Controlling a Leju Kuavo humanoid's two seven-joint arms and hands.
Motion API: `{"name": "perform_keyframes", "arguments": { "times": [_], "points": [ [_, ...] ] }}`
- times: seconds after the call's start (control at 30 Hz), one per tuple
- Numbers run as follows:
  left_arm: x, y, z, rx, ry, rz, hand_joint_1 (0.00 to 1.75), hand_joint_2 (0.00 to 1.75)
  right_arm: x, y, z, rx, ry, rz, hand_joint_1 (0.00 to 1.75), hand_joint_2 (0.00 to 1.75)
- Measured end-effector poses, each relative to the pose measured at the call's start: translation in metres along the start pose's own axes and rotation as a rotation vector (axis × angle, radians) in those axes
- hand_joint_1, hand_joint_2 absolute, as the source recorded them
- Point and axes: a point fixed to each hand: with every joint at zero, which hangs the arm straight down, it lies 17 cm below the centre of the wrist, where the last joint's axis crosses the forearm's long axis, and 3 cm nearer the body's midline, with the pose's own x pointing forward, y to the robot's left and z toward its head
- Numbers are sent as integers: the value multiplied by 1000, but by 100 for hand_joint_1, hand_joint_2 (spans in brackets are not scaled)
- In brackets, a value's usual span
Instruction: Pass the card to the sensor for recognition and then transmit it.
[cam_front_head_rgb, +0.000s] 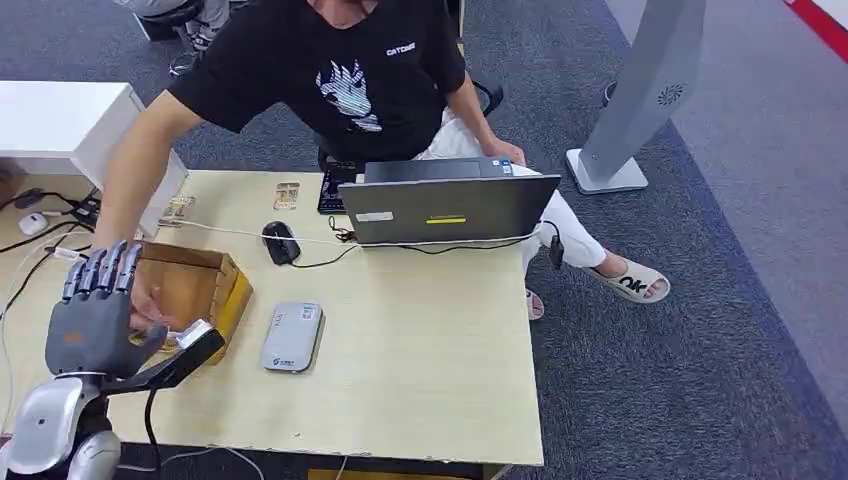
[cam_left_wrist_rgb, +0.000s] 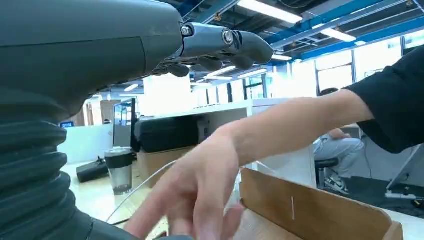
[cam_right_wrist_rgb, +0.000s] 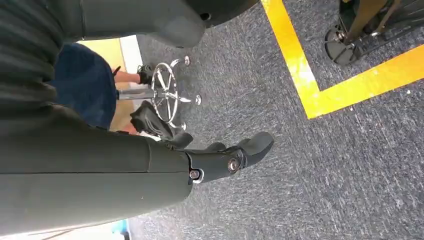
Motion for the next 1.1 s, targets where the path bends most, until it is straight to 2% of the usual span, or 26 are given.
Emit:
{"name": "perform_keyframes", "arguments": {
  "times": [0.37, 0.6, 0.8, 1.1],
  "points": [
    [-2, 3, 3, -8, -7, -8, 0, 175, -2, 0, 0, -5, 10, -26, 0, 175],
    [-14, -6, 27, -77, -4, -43, 0, 175, -4, 1, 0, -2, 23, -60, 0, 175],
    [-22, 0, 38, -83, -2, -58, 0, 175, -5, 1, 0, -3, 28, -74, 0, 175],
    [-45, -1, 46, -115, 68, -114, 0, 175, -5, 4, 1, 3, 31, -82, 0, 175]
  ]
}}
